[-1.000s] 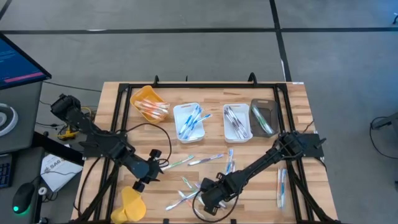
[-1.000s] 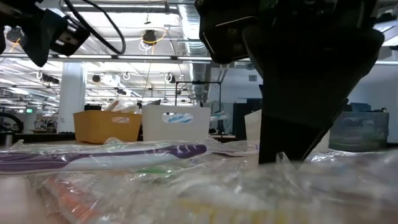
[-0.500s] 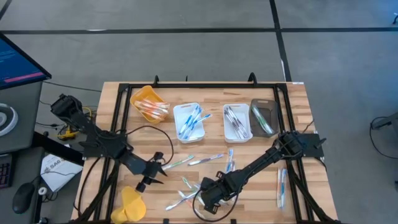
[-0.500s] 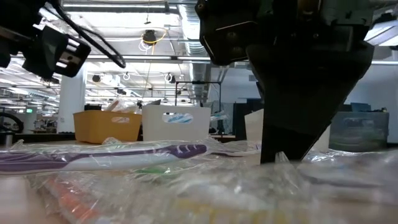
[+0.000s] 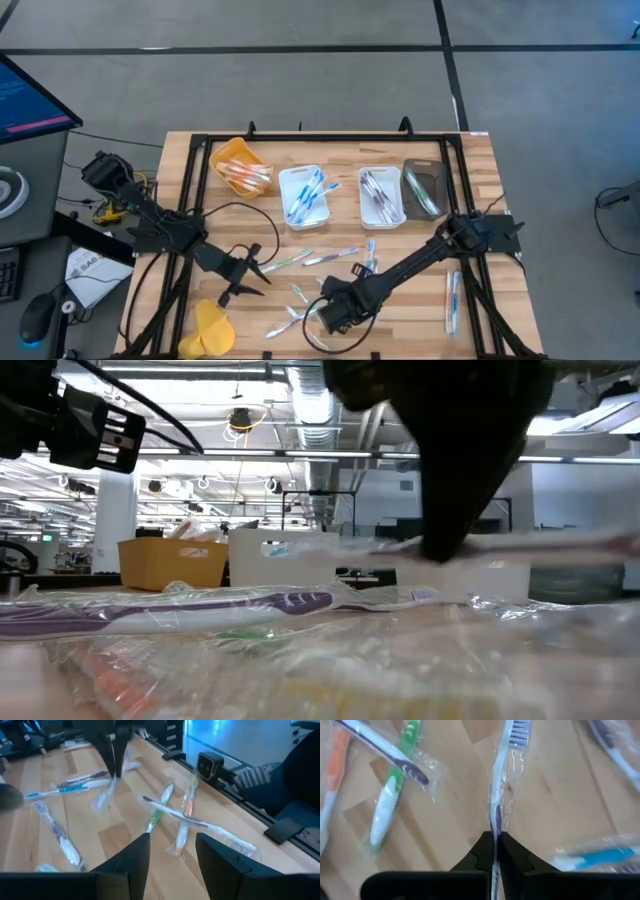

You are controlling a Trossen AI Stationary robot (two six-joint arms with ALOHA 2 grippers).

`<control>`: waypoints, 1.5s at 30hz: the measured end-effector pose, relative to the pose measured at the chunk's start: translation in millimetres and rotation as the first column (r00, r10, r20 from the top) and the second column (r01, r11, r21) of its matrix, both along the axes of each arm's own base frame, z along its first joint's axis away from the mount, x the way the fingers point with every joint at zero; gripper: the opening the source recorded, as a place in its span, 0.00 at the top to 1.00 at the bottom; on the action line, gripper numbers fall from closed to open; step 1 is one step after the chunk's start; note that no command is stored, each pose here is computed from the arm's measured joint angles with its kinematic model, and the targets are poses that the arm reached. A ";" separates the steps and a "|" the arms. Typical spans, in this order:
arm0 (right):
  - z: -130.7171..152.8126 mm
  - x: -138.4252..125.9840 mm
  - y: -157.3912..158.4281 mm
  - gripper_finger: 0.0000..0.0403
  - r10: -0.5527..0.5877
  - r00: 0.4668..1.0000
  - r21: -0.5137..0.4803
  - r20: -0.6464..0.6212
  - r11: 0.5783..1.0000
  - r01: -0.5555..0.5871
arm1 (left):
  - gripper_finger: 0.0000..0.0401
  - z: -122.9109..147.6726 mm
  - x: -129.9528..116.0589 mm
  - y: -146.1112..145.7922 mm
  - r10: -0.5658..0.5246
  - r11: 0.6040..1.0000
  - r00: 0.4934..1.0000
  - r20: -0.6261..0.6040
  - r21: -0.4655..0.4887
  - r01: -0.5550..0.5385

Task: Pick & Place Toothbrushes
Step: Put the purple toothbrush into the right white bin

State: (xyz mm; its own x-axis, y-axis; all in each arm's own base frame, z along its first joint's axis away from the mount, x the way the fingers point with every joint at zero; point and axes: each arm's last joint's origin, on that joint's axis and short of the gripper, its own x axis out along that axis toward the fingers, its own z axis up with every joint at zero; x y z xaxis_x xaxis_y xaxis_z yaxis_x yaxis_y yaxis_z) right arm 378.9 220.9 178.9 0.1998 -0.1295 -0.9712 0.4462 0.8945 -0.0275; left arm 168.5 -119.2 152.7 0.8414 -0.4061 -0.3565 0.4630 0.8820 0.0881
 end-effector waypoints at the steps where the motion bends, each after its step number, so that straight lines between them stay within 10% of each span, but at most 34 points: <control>1: 5.3 0.0 0.3 0.99 -0.003 1.000 -0.004 -0.007 1.000 0.003 | 0.62 -0.9 -0.6 0.4 0.000 1.000 1.000 -0.002 0.001 0.000; 12: 74.0 -14.9 -16.9 1.00 -0.166 0.982 -0.197 -0.088 0.969 0.147 | 0.62 -2.4 -1.4 2.6 0.038 0.999 0.999 0.014 0.008 -0.039; 28: 165.9 -58.7 -105.4 1.00 -0.275 0.936 -0.253 0.220 0.910 0.327 | 0.62 -5.6 -4.6 4.9 0.037 0.999 0.999 0.008 0.012 -0.037; 38: 145.9 -125.8 -178.2 1.00 -0.552 0.800 -0.246 0.237 0.763 0.598 | 0.62 -4.2 -4.2 4.5 0.038 0.999 0.999 0.014 -0.008 -0.038; 45: 107.2 -132.4 -207.6 0.99 -0.407 0.836 -0.278 0.368 0.810 0.517 | 0.62 -3.4 -3.9 4.3 0.039 0.999 0.999 0.021 -0.014 -0.038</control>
